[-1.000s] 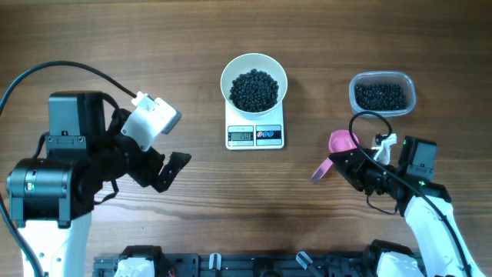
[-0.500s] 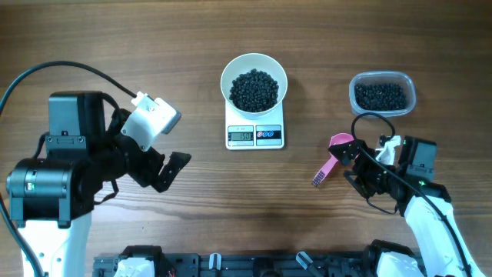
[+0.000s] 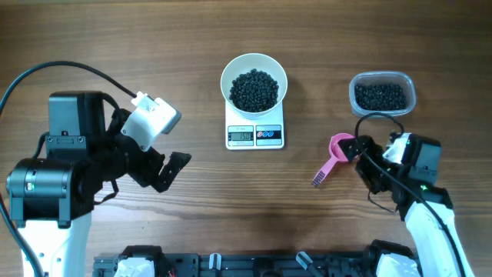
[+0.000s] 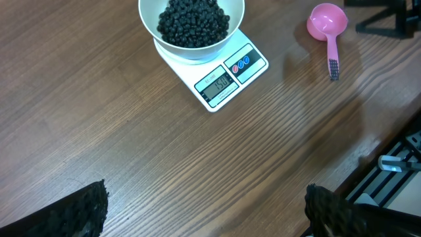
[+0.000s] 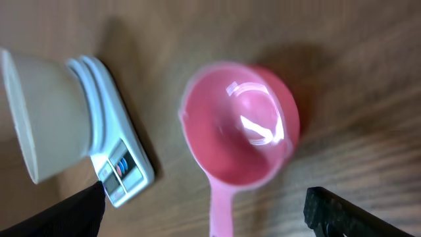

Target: Scoop item into bowl and weigh 150g on scale

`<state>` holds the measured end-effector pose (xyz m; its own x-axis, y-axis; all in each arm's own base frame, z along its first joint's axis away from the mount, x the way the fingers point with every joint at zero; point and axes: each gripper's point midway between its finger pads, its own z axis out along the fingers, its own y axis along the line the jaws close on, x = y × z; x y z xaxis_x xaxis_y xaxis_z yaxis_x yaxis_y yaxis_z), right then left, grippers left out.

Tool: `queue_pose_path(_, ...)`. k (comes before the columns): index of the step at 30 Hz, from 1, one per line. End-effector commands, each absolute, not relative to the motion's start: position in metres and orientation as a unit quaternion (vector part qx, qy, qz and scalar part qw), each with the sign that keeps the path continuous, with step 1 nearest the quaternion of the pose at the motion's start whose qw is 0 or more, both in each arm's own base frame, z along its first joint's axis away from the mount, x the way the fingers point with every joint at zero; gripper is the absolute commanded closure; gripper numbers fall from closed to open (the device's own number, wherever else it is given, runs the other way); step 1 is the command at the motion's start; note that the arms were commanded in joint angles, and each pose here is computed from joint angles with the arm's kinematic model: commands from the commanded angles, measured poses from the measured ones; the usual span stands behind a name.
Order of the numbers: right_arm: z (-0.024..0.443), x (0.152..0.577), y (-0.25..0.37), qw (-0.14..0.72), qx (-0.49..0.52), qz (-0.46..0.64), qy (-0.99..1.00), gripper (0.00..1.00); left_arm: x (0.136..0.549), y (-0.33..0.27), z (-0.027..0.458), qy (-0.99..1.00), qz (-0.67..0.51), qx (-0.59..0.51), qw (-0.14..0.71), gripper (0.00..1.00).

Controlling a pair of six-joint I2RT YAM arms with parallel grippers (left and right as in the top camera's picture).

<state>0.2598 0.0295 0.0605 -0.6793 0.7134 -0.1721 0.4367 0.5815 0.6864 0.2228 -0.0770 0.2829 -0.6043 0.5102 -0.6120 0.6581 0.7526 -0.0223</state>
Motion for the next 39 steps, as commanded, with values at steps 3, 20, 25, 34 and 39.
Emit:
queue_pose_path(3,0.116,0.286,0.008,0.336,0.317,0.285,0.840,0.00,0.223,-0.078,0.288,0.881,-0.125,0.337,0.309,0.00)
queue_pose_path(20,0.233,0.292,0.027,0.346,0.444,0.501,0.657,0.00,0.223,-0.078,0.288,0.881,-0.125,0.337,0.309,0.00)
queue_pose_path(25,0.196,0.284,0.032,0.223,0.553,0.505,0.624,0.00,0.223,-0.078,0.288,0.881,-0.125,0.337,0.309,0.00)
queue_pose_path(34,0.229,0.293,0.044,0.347,0.358,0.502,0.707,0.00,0.223,-0.078,0.288,0.881,-0.125,0.337,0.309,0.00)
queue_pose_path(39,0.238,0.291,0.046,0.384,0.307,0.490,0.720,0.00,0.223,-0.078,0.288,0.881,-0.125,0.337,0.309,0.00)
